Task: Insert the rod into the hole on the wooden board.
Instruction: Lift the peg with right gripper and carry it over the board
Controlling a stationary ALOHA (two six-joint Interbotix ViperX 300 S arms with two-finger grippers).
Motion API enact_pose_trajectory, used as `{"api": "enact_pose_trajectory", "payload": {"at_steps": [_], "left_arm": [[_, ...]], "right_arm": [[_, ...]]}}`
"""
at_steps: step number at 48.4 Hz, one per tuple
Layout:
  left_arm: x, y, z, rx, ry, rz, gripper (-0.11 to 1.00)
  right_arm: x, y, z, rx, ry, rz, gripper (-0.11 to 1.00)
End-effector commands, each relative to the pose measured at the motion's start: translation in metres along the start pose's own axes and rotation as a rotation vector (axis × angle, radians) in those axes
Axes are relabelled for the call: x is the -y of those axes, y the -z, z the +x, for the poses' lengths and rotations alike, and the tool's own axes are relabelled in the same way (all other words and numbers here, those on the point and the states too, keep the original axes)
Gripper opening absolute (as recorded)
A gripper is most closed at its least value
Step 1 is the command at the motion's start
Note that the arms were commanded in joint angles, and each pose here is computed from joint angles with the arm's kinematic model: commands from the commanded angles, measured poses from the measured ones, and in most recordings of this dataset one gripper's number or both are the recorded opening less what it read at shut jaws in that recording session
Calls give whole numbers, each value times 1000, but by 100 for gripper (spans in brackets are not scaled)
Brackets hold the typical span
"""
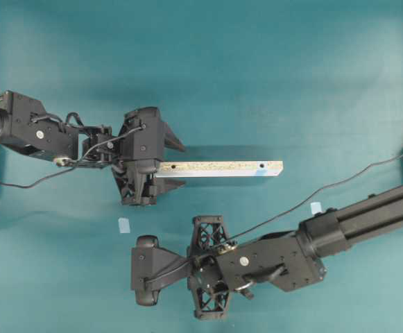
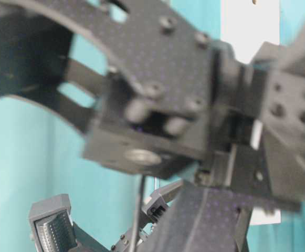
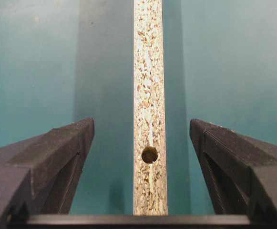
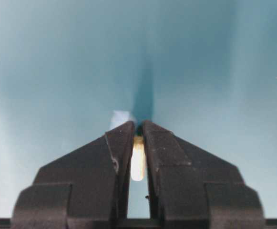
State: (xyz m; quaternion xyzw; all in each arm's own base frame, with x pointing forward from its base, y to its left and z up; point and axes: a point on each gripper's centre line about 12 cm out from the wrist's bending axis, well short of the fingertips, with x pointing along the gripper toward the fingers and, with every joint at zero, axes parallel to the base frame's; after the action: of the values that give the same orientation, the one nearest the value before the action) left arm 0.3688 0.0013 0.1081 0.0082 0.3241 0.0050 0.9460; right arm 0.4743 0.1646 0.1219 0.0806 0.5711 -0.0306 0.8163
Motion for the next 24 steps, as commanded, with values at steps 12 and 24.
{"api": "enact_pose_trajectory", "payload": {"at_steps": [12, 24], "left_arm": [[1, -8, -3, 26, 2, -8, 94], [1, -9, -3, 28, 2, -8, 94]], "right_arm": [[9, -31, -76, 178, -11, -33, 8], [28, -31, -93, 314, -56, -41, 8]]}}
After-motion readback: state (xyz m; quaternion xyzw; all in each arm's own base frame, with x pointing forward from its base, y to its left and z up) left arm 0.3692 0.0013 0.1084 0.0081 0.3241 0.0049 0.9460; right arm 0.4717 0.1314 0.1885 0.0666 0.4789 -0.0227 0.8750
